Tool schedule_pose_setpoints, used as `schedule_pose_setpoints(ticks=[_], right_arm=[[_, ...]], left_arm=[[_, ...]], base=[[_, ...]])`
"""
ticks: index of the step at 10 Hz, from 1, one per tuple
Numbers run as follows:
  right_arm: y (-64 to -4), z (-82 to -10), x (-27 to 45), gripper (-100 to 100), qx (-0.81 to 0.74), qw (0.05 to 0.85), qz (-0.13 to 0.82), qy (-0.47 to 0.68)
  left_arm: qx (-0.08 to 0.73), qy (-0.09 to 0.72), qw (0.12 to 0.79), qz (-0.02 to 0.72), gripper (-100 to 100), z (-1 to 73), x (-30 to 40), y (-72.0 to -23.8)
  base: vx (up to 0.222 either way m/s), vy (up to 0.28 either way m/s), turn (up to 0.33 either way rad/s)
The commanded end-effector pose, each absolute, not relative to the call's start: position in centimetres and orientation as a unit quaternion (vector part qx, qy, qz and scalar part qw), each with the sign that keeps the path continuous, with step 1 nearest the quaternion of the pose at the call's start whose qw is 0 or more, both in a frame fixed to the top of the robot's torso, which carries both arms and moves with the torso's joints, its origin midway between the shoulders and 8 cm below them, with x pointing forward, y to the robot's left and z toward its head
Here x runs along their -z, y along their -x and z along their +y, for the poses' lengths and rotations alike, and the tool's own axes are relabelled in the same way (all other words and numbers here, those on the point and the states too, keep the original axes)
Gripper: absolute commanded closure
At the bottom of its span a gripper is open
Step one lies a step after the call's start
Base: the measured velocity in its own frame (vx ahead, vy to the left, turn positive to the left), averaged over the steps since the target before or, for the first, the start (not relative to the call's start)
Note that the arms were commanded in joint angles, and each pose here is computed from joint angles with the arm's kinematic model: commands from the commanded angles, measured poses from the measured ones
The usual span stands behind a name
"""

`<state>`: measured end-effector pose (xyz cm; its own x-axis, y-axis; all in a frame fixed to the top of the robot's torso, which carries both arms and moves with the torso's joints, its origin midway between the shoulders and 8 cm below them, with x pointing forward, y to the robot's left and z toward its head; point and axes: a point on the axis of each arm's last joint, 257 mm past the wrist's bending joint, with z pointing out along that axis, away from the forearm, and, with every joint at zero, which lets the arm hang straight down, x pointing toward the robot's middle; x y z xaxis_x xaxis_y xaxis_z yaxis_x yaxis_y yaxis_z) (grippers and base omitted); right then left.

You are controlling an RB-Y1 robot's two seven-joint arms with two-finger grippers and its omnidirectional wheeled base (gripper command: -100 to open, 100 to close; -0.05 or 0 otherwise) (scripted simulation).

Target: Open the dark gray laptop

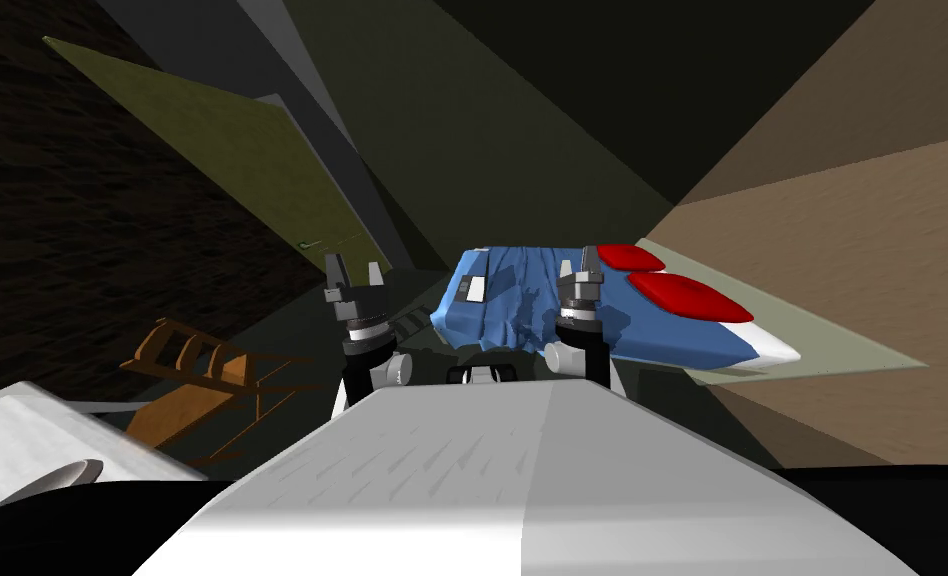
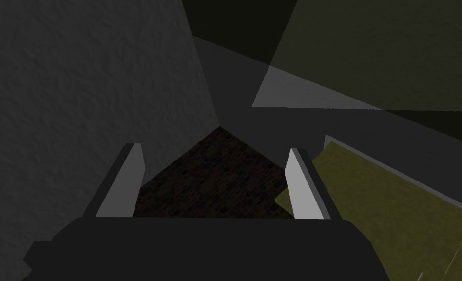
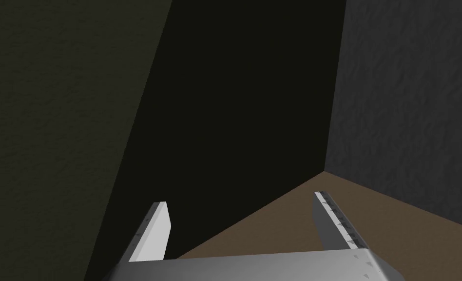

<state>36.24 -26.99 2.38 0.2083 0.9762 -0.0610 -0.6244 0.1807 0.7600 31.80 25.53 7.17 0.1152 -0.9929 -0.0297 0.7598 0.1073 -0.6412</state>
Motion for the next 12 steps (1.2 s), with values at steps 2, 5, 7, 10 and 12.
schedule_pose_setpoints(ticks=[2, 5, 7, 10, 12], right_arm=[[-36.8, -26.4, -1.8, -100, -0.557, 0.712, 0.31, -0.295], [-38.5, -24.9, 0.6, -100, -0.537, 0.706, 0.377, -0.268], [-40.1, -24.1, 3.1, -100, -0.513, 0.7, 0.428, -0.25], [-41.8, -23.5, 6.1, -100, -0.48, 0.694, 0.483, -0.233], [-43.5, -23.5, 9.5, -100, -0.443, 0.685, 0.536, -0.218]], left_arm=[[0.621, 0.245, 0.705, 0.237, 0, 25.5, -7.2, -31.8], [0.621, 0.246, 0.705, 0.238, 0, 25.5, -7.2, -31.8], [0.621, 0.246, 0.705, 0.238, 0, 25.5, -7.2, -31.8], [0.621, 0.246, 0.705, 0.238, 0, 25.5, -7.2, -31.8], [0.621, 0.246, 0.705, 0.238, 0, 25.5, -7.1, -31.8]], base=[[0.001, 0.006, 0.032], [-0.011, 0.038, 0.097], [-0.017, 0.06, 0.157], [-0.019, 0.058, 0.138], [-0.008, 0.05, 0.176]])
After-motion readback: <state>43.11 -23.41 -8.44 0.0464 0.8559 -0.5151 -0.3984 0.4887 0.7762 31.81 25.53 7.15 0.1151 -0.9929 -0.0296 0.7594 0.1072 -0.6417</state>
